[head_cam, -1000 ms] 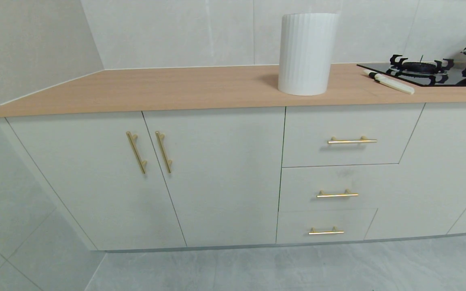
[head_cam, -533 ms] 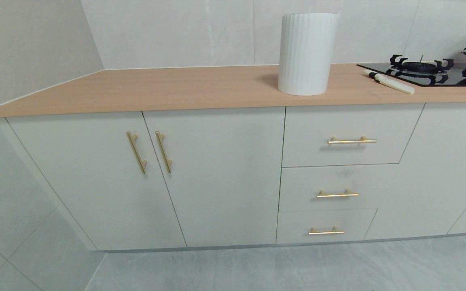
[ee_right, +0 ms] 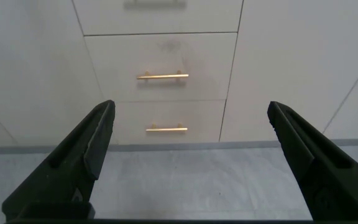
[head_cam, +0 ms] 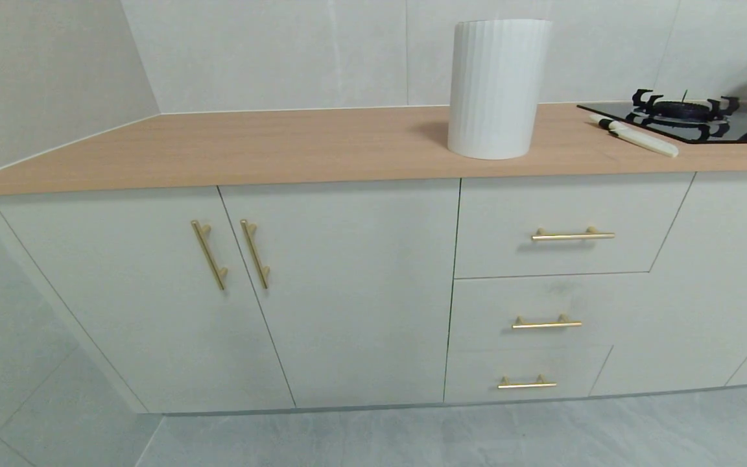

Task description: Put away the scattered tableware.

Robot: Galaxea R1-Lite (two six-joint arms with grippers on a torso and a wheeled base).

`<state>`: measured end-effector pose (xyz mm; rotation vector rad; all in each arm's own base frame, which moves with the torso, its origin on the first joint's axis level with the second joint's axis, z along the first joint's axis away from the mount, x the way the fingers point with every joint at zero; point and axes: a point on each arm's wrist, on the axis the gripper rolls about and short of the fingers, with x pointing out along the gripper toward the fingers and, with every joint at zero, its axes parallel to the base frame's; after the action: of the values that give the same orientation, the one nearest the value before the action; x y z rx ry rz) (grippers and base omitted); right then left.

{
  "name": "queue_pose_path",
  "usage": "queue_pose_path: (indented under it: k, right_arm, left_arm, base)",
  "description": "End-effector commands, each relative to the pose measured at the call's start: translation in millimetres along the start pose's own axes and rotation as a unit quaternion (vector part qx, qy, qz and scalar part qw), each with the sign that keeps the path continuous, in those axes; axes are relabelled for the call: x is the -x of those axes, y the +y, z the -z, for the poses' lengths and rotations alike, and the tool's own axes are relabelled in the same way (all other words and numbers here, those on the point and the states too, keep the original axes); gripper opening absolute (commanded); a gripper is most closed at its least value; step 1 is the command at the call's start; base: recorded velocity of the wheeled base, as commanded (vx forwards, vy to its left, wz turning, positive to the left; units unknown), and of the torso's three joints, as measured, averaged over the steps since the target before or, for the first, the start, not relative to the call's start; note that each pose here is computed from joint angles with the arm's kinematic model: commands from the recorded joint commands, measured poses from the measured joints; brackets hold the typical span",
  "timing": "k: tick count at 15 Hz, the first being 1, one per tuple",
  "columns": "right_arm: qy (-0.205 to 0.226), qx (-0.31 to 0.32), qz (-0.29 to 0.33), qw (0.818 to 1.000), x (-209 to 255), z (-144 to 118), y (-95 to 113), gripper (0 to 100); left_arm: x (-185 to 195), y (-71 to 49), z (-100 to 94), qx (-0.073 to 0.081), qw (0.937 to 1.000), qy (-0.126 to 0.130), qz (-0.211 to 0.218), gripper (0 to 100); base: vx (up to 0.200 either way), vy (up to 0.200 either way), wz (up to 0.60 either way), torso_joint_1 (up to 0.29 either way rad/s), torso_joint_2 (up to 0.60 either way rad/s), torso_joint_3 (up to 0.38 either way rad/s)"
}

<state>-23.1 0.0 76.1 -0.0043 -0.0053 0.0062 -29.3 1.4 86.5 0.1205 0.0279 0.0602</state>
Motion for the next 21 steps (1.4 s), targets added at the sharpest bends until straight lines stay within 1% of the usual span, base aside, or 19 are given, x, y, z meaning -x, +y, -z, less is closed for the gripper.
queue_pose_path:
  k: [1,2,12,21]
  right_arm:
    - [0.001,0.000,-0.001,1.000,-0.2,0.0,0.0,100]
    - [0.001,0.000,-0.001,1.000,-0.2,0.0,0.0,100]
    - [0.002,0.000,-0.001,1.000,-0.2,0.2,0.0,100]
    - [0.001,0.000,-0.001,1.000,-0.2,0.0,0.0,100]
  left_arm:
    - [-0.2,0.0,0.1,0.002,1.0000,0.001,0.000,100]
    - [-0.2,0.0,0.1,0.005,1.0000,0.001,0.001,100]
    - [-0.2,0.0,0.1,0.005,1.0000,0.001,0.001,100]
    - [-0.2,0.0,0.1,0.005,1.0000,0.001,0.001,100]
  base:
    - [0.200,0.000,0.00,0.007,0.00,-0.007]
    - [0.200,0.000,0.00,-0.002,0.01,0.002]
    - [0.200,0.000,0.00,0.002,0.00,0.003]
    - [0.000,0.000,0.00,0.000,0.00,0.000]
